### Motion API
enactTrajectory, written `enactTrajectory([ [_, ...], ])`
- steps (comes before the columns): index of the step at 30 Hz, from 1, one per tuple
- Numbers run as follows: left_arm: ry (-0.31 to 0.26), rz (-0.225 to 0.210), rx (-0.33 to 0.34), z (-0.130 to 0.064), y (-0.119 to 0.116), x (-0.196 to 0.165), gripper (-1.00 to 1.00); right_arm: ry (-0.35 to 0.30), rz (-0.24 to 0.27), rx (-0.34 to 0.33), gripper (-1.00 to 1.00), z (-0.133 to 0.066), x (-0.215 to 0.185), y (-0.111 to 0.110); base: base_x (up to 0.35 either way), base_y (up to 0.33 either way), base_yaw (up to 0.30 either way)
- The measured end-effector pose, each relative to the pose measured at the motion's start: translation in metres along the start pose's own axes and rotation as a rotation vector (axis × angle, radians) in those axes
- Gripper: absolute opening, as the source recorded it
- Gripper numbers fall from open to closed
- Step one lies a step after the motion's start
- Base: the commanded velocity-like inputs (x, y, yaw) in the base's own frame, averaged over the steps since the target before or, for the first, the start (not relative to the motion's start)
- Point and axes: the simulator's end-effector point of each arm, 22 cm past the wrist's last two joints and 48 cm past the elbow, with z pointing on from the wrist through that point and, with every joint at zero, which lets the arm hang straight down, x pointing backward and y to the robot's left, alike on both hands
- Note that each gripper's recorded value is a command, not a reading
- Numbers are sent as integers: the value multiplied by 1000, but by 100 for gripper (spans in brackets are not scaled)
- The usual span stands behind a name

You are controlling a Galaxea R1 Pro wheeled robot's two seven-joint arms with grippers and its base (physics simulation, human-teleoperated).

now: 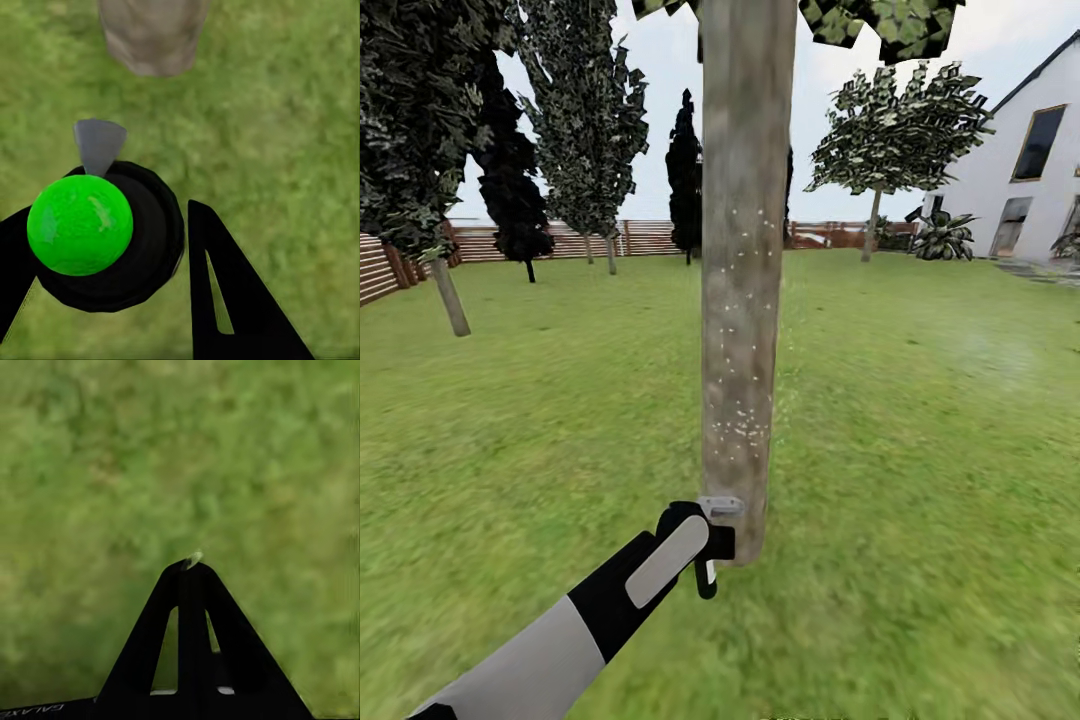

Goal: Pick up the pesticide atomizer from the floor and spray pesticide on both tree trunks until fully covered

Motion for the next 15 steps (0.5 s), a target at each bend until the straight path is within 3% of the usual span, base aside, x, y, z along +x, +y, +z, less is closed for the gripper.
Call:
enactTrajectory([
  [5, 1, 0, 0, 0, 0, 0, -100, 6, 1, 3, -100, 1, 3, -1, 0, 350, -240],
  [15, 1, 1, 1, 0, -1, 1, -100, 10, 1, 4, -100, 1, 5, -2, 42, 350, -101],
])
